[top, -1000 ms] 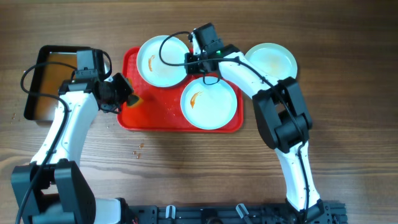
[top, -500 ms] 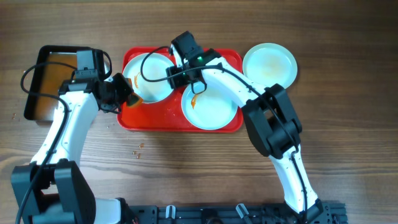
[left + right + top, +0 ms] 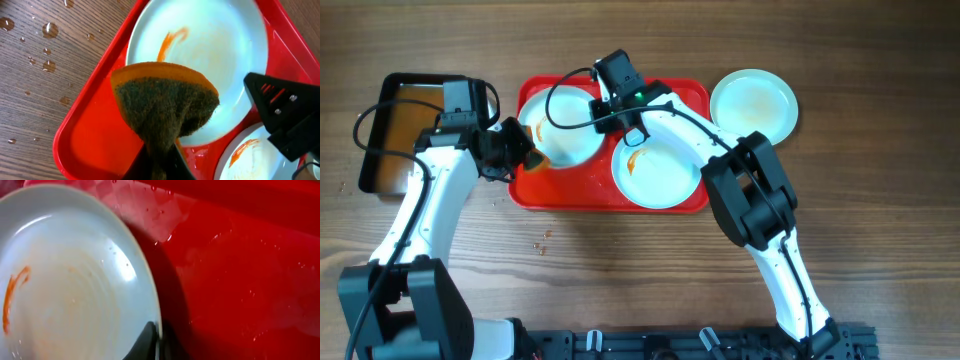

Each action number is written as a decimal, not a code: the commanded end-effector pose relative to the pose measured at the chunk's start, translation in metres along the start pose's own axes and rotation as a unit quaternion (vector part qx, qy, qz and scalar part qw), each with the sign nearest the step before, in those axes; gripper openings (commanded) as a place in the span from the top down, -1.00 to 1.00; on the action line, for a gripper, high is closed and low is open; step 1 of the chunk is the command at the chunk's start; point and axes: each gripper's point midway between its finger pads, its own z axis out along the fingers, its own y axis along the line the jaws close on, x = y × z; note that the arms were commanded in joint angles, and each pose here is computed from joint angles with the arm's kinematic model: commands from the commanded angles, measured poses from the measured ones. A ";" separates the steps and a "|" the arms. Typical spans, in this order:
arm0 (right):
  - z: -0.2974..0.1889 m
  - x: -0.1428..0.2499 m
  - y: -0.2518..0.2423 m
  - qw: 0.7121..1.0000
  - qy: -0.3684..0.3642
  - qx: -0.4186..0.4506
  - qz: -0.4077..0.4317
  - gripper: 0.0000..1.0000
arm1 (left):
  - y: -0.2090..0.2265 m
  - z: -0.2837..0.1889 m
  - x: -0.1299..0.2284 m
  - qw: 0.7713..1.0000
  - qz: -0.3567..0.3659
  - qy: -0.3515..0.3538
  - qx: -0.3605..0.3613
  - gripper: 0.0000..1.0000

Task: Clean dirty plates on tray and stack at the side

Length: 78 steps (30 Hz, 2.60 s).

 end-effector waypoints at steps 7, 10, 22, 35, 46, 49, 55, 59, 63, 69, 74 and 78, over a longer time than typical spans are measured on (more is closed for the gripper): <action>0.001 0.060 0.001 0.992 0.111 0.029 -0.050 0.91 | -0.014 0.028 -0.012 0.999 0.021 -0.004 0.024 0.92; 0.001 0.060 -0.001 0.992 0.109 0.038 -0.053 0.91 | -0.038 0.053 0.002 0.997 0.046 0.025 0.058 0.92; 0.001 0.060 -0.001 0.992 0.110 0.038 -0.052 0.91 | 0.017 0.097 0.030 0.987 0.090 0.043 -0.127 0.92; 0.001 0.060 -0.001 0.992 0.109 0.038 -0.053 0.91 | 0.004 0.052 -0.023 0.979 0.097 -0.059 -0.167 0.92; 0.001 0.060 -0.001 0.992 0.109 0.038 -0.053 0.91 | -0.031 0.105 0.007 0.995 0.090 0.028 -0.042 0.92; 0.001 0.060 -0.001 0.992 0.109 0.038 -0.053 0.91 | 0.014 0.095 -0.006 0.981 0.098 -0.010 -0.168 0.92; 0.000 0.058 -0.006 0.992 0.107 0.048 -0.051 0.91 | 0.069 0.043 -0.027 0.926 0.121 -0.074 -0.349 0.92; 0.000 0.058 -0.006 0.992 0.107 0.048 -0.050 0.92 | 0.065 0.021 -0.038 0.920 0.119 -0.107 -0.358 0.92; 0.000 0.058 -0.006 0.992 0.106 0.049 -0.038 0.91 | 0.010 0.054 -0.004 0.980 0.098 -0.016 -0.171 0.92; 0.000 0.058 -0.007 0.992 0.107 0.050 -0.037 0.91 | -0.043 0.063 0.034 0.993 0.082 0.079 -0.006 0.92; 0.000 0.058 -0.008 0.992 0.108 0.050 -0.036 0.91 | -0.018 0.076 0.054 0.992 0.077 0.097 -0.032 0.92; 0.000 0.059 -0.008 0.992 0.109 0.051 -0.036 0.91 | 0.040 0.068 0.039 0.977 0.090 0.045 -0.189 0.92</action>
